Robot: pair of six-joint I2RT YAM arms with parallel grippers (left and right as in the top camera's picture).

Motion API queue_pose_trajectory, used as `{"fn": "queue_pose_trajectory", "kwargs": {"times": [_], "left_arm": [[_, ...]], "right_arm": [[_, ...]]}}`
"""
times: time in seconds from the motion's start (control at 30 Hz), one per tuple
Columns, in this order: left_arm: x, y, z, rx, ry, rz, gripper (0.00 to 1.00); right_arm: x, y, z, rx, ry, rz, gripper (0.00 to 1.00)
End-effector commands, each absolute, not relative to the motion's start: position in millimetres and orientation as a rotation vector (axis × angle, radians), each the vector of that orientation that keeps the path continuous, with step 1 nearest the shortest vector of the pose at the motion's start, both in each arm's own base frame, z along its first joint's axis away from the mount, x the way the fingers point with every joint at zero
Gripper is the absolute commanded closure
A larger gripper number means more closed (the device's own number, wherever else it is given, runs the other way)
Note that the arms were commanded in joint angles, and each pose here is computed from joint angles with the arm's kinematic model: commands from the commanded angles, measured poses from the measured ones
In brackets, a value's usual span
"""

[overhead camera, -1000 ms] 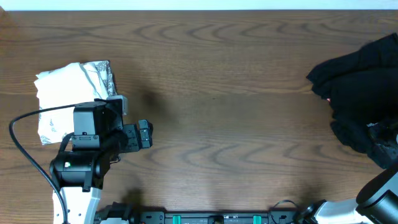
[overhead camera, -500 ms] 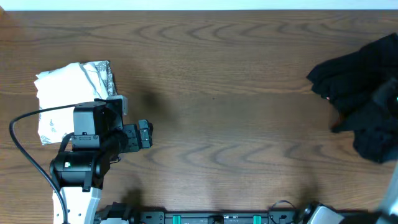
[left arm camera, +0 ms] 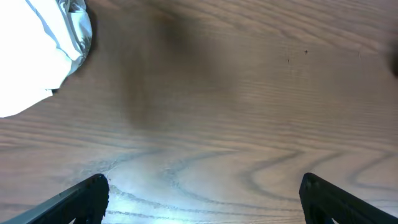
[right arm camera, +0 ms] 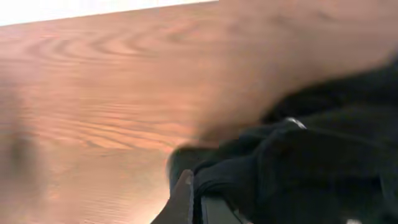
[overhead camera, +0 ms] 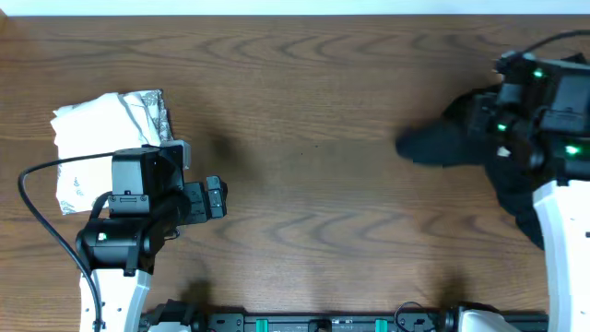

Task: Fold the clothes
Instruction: 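Drag the black shirt leftward with the right gripper onto the table center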

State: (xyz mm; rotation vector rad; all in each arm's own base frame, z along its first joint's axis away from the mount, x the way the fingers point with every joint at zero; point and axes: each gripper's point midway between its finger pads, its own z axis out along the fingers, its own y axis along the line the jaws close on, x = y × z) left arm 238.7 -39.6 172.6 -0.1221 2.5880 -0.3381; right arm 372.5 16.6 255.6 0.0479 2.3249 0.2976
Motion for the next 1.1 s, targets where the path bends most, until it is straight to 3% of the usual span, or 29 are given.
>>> {"fn": "queue_pose_trajectory", "kwargs": {"times": [0.0,0.23,0.57,0.73,0.87,0.9,0.93,1.03,1.07], "left_arm": [[240.8,-40.9,178.3,-0.098,2.576,-0.34,0.02],[240.8,-40.9,178.3,-0.098,2.576,-0.34,0.02],[240.8,-40.9,178.3,-0.098,2.576,-0.34,0.02],[240.8,-40.9,178.3,-0.098,2.576,-0.34,0.02],[240.8,-40.9,178.3,-0.099,2.576,-0.341,0.02],[240.8,-40.9,178.3,-0.099,2.576,-0.341,0.02],[240.8,-40.9,178.3,-0.099,2.576,-0.341,0.02],[240.7,-40.9,178.2,-0.099,2.577,-0.341,0.02],[240.7,-40.9,178.3,-0.099,2.577,-0.341,0.02]], "right_arm": [[376.1,71.3,290.2,-0.174,2.205,0.453,0.99],[368.8,159.1,313.3,-0.44,2.07,0.597,0.99],[361.0,246.5,259.8,-0.64,2.156,0.637,0.99],[379.3,282.0,246.4,-0.642,2.11,0.694,0.99],[419.6,291.6,259.3,-0.497,1.987,0.661,0.99],[429.1,292.4,264.4,-0.457,1.952,0.658,0.96],[437.2,295.5,269.0,-0.431,1.914,0.668,0.83],[447.9,303.7,268.6,-0.416,1.868,0.697,0.66],[447.8,307.0,262.1,-0.427,1.88,0.71,0.48]]}}
